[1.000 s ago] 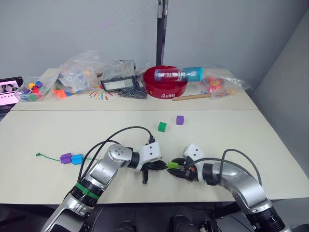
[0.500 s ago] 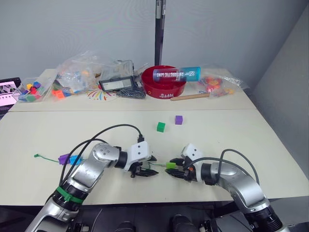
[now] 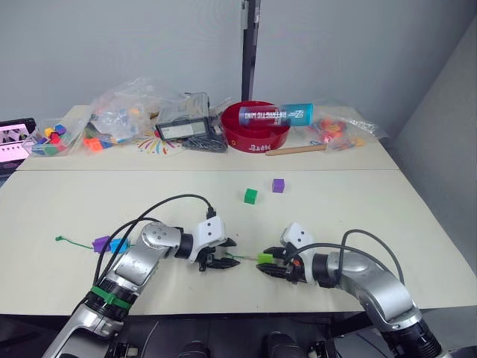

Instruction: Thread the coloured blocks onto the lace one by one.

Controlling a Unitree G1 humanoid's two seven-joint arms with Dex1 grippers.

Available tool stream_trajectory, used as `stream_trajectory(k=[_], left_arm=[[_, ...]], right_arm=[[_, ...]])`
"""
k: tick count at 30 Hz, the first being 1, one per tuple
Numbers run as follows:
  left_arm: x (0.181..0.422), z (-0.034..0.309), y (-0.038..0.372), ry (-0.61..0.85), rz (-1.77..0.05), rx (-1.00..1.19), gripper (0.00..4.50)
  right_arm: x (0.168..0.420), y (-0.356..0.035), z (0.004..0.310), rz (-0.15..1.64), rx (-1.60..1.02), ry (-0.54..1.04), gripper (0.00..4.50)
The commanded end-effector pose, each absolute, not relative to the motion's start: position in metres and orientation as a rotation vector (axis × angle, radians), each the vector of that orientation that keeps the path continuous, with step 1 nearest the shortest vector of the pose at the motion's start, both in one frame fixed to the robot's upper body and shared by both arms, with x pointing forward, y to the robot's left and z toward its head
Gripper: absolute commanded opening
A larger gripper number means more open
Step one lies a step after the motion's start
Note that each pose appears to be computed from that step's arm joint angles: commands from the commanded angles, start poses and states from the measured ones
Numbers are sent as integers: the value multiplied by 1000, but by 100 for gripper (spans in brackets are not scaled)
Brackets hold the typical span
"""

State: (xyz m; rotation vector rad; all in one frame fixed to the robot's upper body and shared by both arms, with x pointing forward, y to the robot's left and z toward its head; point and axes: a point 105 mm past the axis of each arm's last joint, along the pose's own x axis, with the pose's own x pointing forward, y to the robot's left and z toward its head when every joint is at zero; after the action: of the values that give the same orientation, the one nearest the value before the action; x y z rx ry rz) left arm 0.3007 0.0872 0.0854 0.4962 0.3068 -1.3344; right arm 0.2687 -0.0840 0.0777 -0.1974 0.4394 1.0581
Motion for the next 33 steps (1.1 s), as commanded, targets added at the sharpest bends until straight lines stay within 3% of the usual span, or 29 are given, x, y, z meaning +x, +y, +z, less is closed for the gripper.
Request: stream_trajectory(k=[1,5,22,27,28,33], left_arm=[[289,83,83,318,-1405,487,117],[285,84,80,310,-1432,481,0],[291,97,41,218,-1449,501,0],[286,99,47,246,-1458,465,0],[285,100,49,252,-1459,458,58],[284,104,56,257,-1457,463,223]], right_arm=[[255,-80,57,1080,-155,548,172],[255,-80,56,1070,-150,550,172],[253,-76,54,1069,-142,558,172],[254,-75,54,1067,-141,553,172],[254,-75,54,1066,-141,552,172],[254,-74,55,1070,-139,547,172]])
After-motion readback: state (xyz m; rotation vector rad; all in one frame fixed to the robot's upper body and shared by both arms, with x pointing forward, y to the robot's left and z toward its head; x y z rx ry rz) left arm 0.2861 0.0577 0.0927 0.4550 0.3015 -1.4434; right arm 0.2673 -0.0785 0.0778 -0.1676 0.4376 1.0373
